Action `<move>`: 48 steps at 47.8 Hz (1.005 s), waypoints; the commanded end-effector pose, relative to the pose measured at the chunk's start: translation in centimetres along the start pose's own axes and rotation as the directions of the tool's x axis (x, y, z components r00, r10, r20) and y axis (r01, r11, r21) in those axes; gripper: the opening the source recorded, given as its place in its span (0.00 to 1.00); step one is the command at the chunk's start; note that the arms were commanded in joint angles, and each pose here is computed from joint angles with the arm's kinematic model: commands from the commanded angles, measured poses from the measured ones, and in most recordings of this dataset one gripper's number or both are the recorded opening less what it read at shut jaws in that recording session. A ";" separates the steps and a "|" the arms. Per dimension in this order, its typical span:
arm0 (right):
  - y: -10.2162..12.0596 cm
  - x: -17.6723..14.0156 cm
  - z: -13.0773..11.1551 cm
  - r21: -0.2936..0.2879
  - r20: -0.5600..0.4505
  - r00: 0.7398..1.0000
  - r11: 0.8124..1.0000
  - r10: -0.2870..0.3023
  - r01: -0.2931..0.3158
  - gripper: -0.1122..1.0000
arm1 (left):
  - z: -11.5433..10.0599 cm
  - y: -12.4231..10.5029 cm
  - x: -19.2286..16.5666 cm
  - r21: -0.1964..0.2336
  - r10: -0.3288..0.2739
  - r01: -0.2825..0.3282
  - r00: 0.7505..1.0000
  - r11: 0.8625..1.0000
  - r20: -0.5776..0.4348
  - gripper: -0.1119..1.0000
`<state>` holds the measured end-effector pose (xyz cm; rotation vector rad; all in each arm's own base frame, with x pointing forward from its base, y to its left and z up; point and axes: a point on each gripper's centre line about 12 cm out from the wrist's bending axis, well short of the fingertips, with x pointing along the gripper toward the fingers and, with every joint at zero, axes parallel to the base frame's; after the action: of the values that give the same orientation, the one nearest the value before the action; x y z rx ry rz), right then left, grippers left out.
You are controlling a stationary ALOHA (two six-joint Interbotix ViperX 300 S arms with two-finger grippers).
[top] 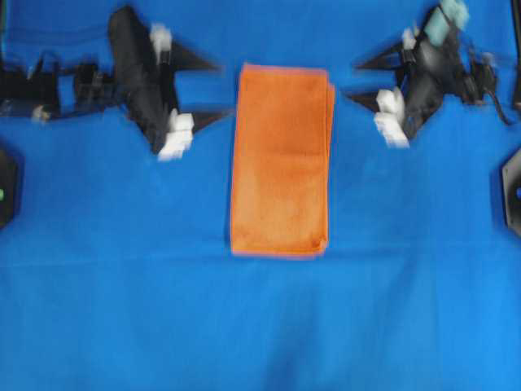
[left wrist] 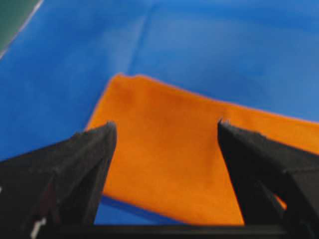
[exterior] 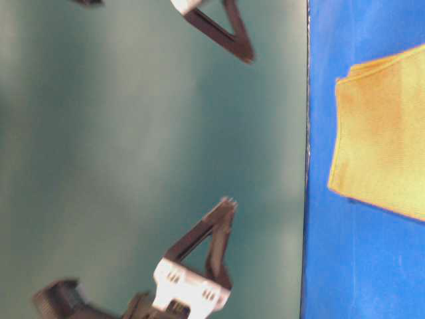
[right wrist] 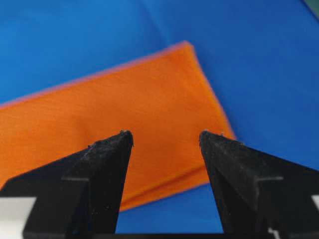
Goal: Fold the orange towel.
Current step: 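Move both grippers to the far corners of the towel strip and grasp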
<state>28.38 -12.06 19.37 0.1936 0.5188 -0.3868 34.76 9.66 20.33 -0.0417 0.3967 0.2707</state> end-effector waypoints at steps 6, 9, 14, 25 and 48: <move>-2.5 4.2 -0.7 0.012 -0.079 0.995 0.998 -0.054 0.055 0.65 | -1.4 2.5 3.6 -0.027 0.062 -0.062 0.998 0.998 -0.006 0.79; -3.1 5.4 -1.5 0.022 -0.105 0.993 0.998 -0.057 0.060 0.65 | -2.8 3.4 5.1 -0.036 0.082 -0.083 0.996 0.996 -0.026 0.79; -3.5 7.0 -2.5 0.036 -0.129 0.990 0.998 -0.052 0.057 0.65 | -4.3 4.4 6.5 -0.053 0.104 -0.107 0.993 0.993 -0.048 0.79; -4.3 9.2 -5.2 0.069 -0.212 0.976 0.995 -0.059 0.075 0.65 | -6.6 5.9 9.0 -0.063 0.129 -0.136 0.987 0.989 -0.096 0.79; -3.7 9.5 -5.1 0.042 -0.207 0.977 0.998 -0.041 0.051 0.25 | -9.1 6.4 10.4 -0.072 0.131 -0.146 0.975 0.987 -0.178 0.15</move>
<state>31.64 -16.68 8.85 0.2874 0.7528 -0.4336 38.32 17.22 7.02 -0.1262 0.5943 0.4189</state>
